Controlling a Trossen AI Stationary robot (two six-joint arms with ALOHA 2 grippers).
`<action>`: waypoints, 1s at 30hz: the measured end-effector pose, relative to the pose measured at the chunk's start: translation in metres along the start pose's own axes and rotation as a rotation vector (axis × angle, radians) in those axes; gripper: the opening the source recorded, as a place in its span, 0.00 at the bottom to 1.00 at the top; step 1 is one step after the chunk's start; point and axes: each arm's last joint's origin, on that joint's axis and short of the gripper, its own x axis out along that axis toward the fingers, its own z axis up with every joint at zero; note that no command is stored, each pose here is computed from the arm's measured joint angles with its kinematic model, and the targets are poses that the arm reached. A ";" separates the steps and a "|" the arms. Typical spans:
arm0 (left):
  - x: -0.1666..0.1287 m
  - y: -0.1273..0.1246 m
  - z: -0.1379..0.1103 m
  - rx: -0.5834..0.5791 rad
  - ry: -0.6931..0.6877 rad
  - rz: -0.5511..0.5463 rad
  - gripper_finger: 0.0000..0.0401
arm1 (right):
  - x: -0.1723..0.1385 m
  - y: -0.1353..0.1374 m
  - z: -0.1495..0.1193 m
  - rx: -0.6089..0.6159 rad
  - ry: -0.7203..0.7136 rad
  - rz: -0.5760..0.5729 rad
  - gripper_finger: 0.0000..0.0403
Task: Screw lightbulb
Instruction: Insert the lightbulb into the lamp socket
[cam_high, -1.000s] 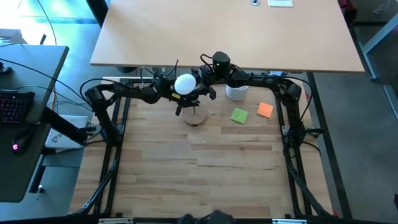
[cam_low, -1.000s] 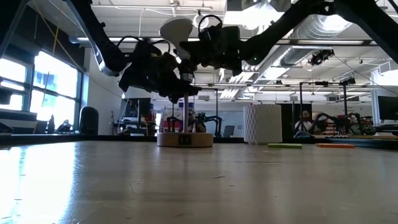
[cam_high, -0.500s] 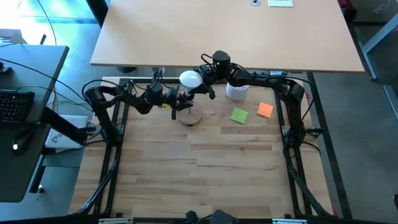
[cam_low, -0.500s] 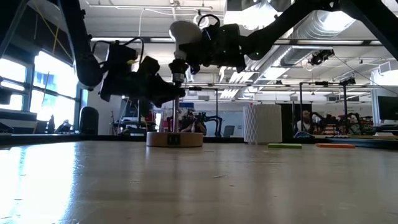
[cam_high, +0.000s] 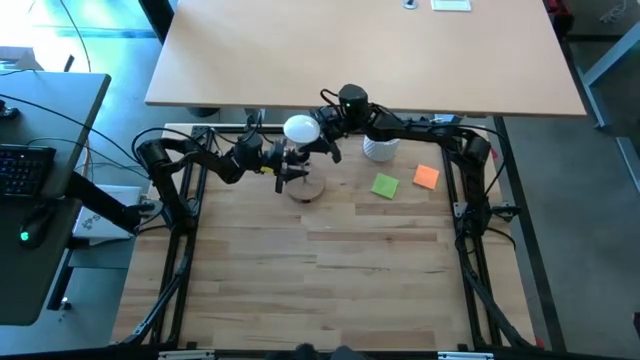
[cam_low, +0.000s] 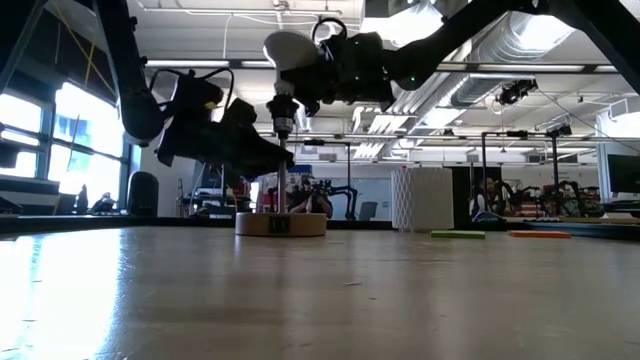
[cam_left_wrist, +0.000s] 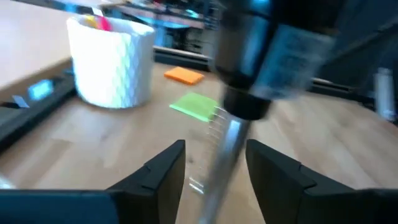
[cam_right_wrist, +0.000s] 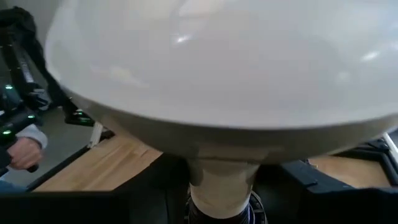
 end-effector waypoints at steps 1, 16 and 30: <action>0.001 0.000 0.001 0.005 -0.006 0.023 0.41 | 0.000 0.000 -0.001 0.004 0.008 -0.014 0.37; 0.015 -0.020 0.006 0.089 -0.070 0.137 0.06 | 0.023 0.022 0.004 0.032 0.107 -0.253 0.36; 0.024 -0.033 0.005 0.110 -0.074 0.305 0.02 | 0.033 0.045 0.013 0.082 0.186 -0.446 0.36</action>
